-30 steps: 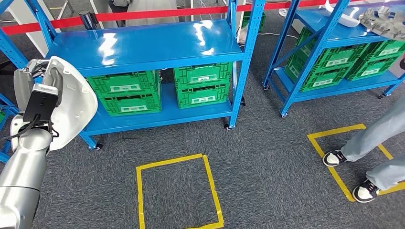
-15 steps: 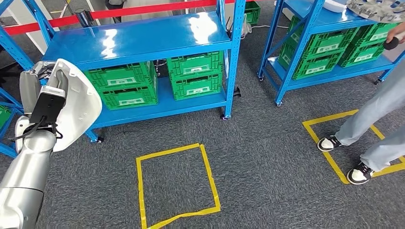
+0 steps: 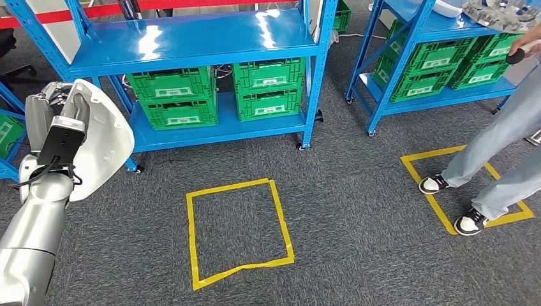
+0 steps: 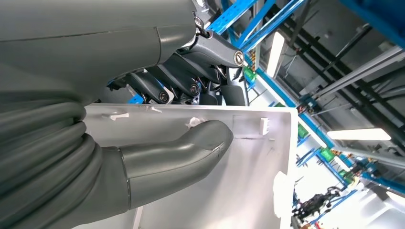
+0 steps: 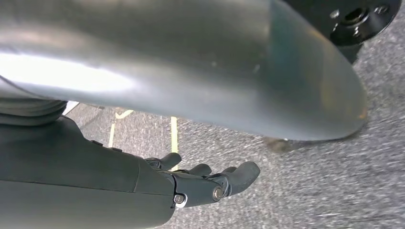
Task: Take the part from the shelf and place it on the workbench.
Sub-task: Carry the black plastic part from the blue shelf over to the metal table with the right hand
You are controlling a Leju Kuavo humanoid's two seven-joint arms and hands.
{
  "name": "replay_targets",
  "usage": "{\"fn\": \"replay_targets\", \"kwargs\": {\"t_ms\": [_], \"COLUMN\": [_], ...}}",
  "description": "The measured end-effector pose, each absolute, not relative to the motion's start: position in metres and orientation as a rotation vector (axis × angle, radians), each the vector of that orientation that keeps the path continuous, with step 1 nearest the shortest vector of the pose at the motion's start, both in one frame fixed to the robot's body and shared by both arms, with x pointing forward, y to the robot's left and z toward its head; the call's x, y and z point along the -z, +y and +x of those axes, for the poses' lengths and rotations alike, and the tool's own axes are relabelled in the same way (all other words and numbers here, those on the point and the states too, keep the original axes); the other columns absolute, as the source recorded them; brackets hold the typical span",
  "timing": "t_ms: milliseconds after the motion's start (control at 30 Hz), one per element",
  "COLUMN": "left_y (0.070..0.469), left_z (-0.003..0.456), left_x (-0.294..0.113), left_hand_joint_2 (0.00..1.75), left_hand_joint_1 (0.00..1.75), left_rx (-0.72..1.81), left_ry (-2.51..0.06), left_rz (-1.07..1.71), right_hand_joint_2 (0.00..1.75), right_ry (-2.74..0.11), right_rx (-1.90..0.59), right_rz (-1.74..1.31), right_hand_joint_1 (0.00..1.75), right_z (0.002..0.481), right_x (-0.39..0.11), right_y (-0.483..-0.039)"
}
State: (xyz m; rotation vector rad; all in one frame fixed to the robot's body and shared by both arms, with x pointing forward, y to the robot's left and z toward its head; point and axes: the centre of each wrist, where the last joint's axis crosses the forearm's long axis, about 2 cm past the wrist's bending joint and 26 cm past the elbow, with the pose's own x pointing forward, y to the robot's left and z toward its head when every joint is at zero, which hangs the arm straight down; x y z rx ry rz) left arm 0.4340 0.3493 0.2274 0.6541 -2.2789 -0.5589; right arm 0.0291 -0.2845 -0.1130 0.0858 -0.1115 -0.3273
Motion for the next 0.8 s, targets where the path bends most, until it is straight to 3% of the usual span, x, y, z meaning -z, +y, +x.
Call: {"fn": "replay_targets", "kwargs": {"t_ms": [800], "left_y": [0.365], "left_z": [0.438], "left_x": [-0.227], "left_hand_joint_2": [1.75], "left_hand_joint_1": [1.75], "left_rx": [0.565], "left_ry": [-2.262], "left_rz": [0.670], "right_hand_joint_2": [0.00], "right_ry": [-0.115], "right_rx": [0.316], "right_rz": [0.086], "right_hand_joint_1": [0.00], "right_z": [0.030], "right_x": [0.113], "right_y": [-0.287]}}
